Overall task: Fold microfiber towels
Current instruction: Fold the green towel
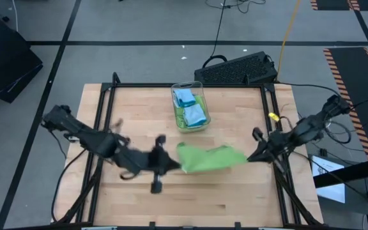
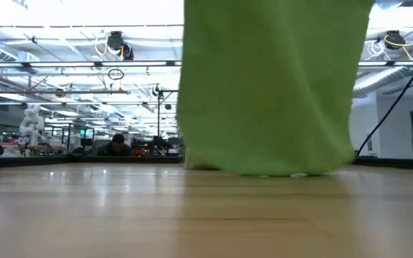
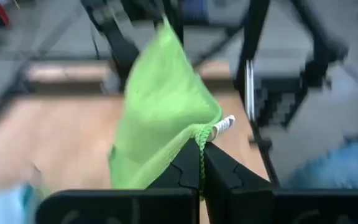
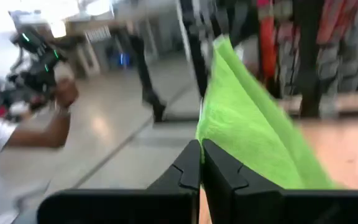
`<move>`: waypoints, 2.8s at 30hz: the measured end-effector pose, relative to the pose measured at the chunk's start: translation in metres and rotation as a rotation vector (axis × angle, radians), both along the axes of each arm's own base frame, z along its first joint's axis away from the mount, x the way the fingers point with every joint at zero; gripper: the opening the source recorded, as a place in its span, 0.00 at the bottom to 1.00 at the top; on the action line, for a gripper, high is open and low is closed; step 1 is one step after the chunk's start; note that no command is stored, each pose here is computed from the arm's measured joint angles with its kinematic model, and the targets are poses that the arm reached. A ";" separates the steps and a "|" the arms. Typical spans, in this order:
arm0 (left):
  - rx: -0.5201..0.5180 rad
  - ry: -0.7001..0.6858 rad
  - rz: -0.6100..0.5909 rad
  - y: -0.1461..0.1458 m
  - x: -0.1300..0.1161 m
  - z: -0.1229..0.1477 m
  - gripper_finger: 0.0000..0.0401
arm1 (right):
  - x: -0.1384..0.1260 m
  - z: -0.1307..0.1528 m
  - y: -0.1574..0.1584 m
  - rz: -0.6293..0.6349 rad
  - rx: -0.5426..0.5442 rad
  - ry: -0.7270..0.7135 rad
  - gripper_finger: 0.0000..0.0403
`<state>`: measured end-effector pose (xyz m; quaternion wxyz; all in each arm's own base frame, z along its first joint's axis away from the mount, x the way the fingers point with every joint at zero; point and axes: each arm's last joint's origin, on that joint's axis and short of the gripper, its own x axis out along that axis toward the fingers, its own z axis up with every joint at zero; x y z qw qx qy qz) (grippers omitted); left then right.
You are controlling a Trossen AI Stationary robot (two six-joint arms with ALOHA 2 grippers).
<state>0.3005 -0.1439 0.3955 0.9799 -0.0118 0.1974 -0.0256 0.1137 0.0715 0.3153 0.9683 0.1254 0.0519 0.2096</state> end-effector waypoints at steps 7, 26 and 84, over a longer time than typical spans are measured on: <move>-0.040 0.174 -0.040 -0.059 0.024 -0.064 0.02 | 0.009 -0.053 0.018 0.127 0.054 0.305 0.00; 0.008 0.056 0.117 -0.154 -0.007 -0.115 0.01 | 0.003 -0.094 0.068 0.157 0.190 0.346 0.00; -0.094 0.440 0.586 -0.116 0.022 -0.226 0.04 | 0.056 -0.187 0.054 -0.469 -0.125 0.564 0.01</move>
